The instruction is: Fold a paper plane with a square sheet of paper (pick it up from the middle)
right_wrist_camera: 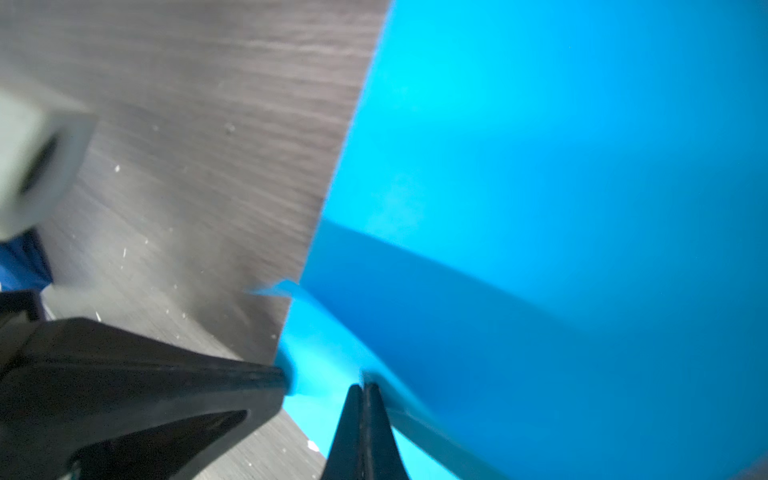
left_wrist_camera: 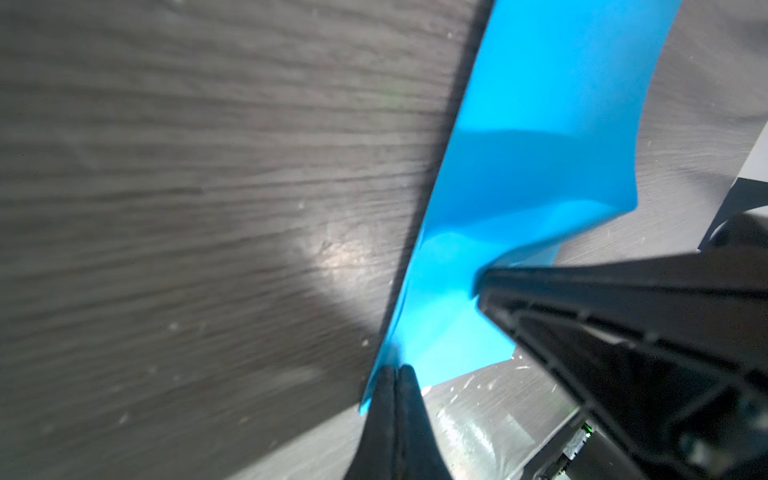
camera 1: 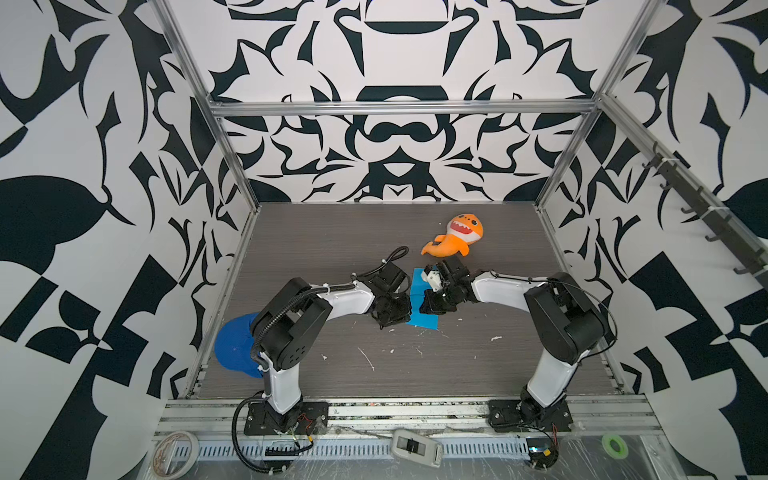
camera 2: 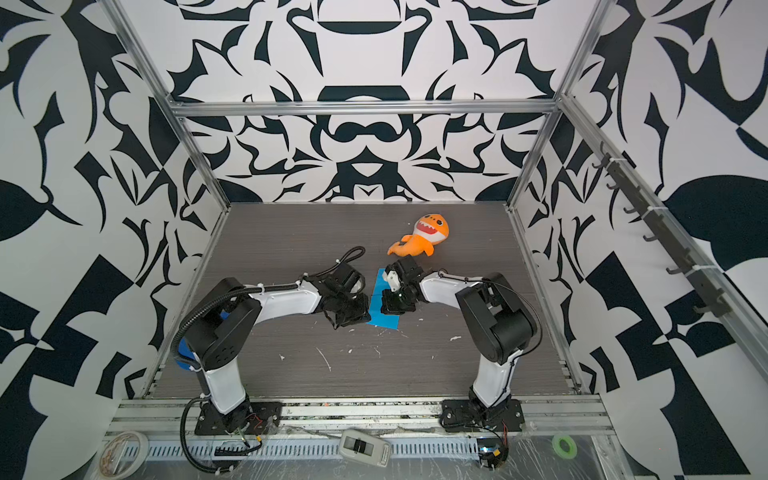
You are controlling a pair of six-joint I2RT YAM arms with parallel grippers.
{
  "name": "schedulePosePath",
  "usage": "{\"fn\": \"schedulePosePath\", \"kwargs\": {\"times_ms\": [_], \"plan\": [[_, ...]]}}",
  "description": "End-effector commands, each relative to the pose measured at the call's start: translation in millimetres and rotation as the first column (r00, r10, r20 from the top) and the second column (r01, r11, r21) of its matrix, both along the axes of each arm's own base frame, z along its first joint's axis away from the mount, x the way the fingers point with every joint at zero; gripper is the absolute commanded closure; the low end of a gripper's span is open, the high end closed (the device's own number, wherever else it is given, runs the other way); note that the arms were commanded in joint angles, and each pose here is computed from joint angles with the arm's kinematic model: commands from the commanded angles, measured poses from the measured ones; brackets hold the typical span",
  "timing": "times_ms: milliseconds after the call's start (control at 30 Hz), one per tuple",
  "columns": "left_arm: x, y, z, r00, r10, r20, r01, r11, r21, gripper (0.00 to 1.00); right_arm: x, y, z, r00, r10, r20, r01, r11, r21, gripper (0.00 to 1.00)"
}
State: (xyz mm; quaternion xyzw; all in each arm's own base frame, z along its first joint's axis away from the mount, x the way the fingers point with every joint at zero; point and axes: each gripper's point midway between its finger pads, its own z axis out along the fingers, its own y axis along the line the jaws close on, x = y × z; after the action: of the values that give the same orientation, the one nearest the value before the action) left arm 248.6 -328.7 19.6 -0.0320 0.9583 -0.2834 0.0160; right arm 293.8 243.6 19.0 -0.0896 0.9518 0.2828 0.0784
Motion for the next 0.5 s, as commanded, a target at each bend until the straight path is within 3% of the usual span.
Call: {"fn": "schedulePosePath", "kwargs": {"times_ms": [0, 467], "plan": [[-19, 29, -33, 0.996, 0.023, -0.089, -0.009, 0.988, 0.153, 1.0, 8, -28, -5, 0.998, -0.062, 0.004, 0.062, 0.993, -0.102, 0.98], [-21, 32, -35, 0.996, 0.023, -0.091, -0.008, 0.987, 0.161, 1.0, 28, -74, -12, 0.973, -0.231, -0.008, 0.226, 0.957, -0.184, 0.98]]}}
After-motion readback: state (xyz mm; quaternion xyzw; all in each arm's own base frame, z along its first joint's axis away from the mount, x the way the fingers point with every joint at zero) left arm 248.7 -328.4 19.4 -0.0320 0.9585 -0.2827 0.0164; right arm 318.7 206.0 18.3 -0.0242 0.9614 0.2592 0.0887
